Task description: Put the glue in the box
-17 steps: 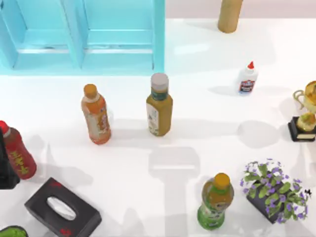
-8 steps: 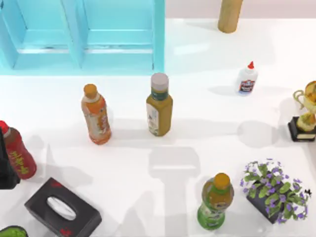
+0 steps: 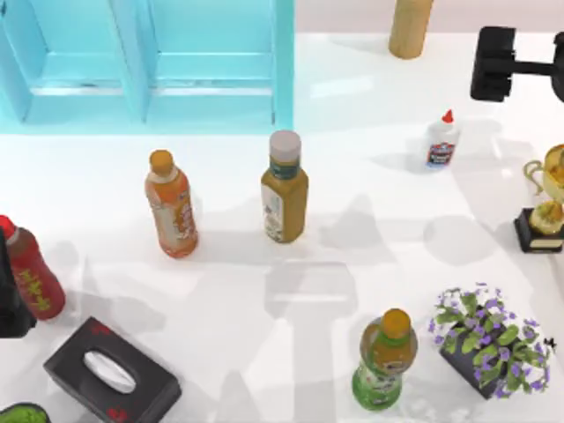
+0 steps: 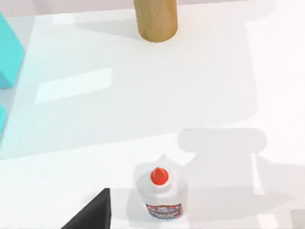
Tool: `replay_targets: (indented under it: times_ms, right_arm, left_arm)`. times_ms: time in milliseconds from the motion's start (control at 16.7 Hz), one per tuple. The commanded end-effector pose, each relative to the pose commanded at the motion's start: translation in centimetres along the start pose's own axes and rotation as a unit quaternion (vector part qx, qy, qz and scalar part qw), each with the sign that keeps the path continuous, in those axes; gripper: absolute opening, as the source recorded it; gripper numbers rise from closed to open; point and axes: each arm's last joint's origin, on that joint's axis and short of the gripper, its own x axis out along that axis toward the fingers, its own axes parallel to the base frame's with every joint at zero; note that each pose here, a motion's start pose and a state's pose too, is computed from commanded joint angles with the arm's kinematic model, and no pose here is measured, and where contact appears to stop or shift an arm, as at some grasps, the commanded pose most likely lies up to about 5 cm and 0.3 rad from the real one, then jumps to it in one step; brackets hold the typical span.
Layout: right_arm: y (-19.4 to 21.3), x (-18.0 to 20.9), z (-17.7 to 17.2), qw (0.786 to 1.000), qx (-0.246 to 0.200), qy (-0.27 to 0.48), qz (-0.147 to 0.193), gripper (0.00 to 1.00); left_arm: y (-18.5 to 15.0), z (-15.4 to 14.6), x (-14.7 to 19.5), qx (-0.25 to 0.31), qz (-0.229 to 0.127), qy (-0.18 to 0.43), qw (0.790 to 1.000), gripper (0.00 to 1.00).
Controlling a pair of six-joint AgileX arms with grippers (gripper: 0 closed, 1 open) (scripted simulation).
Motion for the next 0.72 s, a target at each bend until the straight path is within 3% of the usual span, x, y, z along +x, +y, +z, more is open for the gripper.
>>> replay_targets:
  times_ms: [360, 720]
  right_arm:
    - [4.4, 8.6, -3.9, 0.993, -0.032, 0.111, -0.037, 1.00]
    - [4.5, 9.6, -5.1, 0.989, -0.037, 0.132, -0.050, 1.00]
  left_arm:
    - [0.0, 0.0, 0.0, 0.000, 0.000, 0.000, 1.000, 1.00]
    - [0.0, 0.0, 0.0, 0.000, 0.000, 0.000, 1.000, 1.00]
